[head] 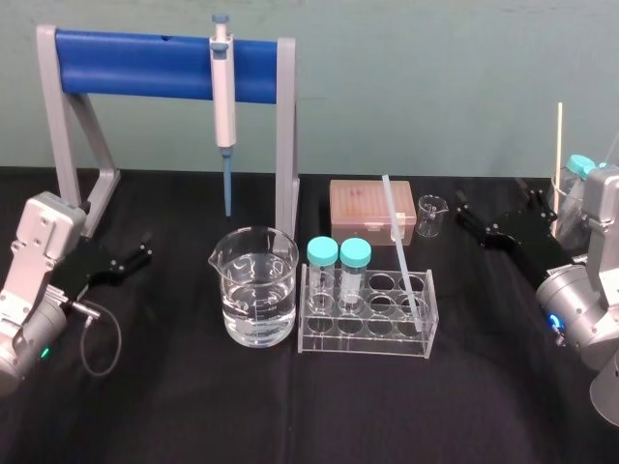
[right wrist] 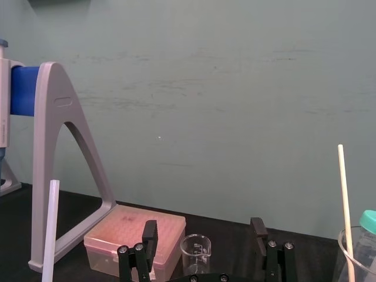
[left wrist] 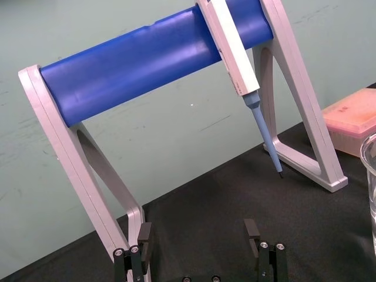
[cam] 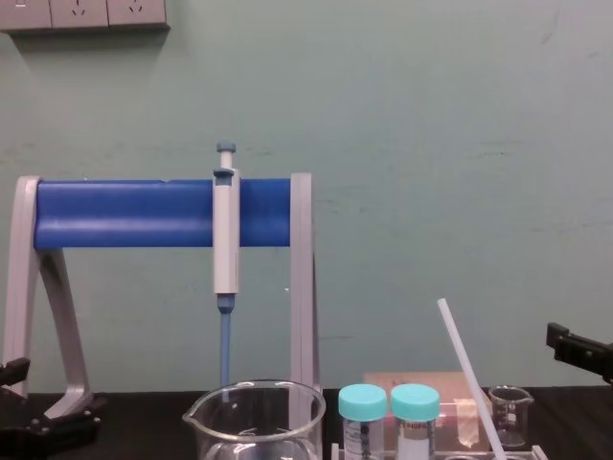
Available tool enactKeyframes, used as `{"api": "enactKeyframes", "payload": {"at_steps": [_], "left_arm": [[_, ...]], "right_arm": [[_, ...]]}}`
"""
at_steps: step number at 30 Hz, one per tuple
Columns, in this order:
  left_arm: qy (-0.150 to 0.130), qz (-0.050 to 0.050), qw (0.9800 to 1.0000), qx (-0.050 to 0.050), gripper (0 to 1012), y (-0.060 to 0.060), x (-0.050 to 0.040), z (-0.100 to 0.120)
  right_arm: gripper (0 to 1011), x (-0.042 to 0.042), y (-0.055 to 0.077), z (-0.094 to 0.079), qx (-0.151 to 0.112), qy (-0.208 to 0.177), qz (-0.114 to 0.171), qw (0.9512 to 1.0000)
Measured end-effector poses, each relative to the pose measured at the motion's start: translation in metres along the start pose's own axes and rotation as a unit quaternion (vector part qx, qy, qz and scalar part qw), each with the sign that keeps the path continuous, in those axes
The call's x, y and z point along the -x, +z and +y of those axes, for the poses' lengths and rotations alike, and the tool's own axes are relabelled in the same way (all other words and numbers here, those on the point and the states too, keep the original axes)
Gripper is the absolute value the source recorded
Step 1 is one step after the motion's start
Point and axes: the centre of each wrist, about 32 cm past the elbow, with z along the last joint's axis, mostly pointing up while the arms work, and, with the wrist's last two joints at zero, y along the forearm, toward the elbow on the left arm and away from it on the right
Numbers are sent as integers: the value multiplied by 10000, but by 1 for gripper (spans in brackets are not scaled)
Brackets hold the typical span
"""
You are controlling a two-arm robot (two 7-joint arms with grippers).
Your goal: Pick up the stirring rod with one hand, then place it down.
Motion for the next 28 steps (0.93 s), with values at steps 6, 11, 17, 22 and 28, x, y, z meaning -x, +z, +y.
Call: {"api": "enactKeyframes", "payload": {"at_steps": [6, 11, 17, 22, 28], "left_arm": [[0, 0, 10000, 0, 1000, 0, 0, 0], [0, 0, 10000, 0, 1000, 0, 0, 0], [0, 0, 10000, 0, 1001, 0, 0, 0], [0, 0, 10000, 0, 1001, 0, 0, 0], [0, 0, 10000, 0, 1000, 0, 0, 0]], "right_arm": [[1004, -1, 6, -1, -14, 4, -3, 10000], [1004, 0, 8, -2, -23, 8, 1, 10000], [1004, 1, 10, -3, -29, 11, 3, 10000], [1004, 0, 11, -4, -33, 11, 2, 10000], [1004, -1, 14, -4, -38, 12, 2, 10000]]}}
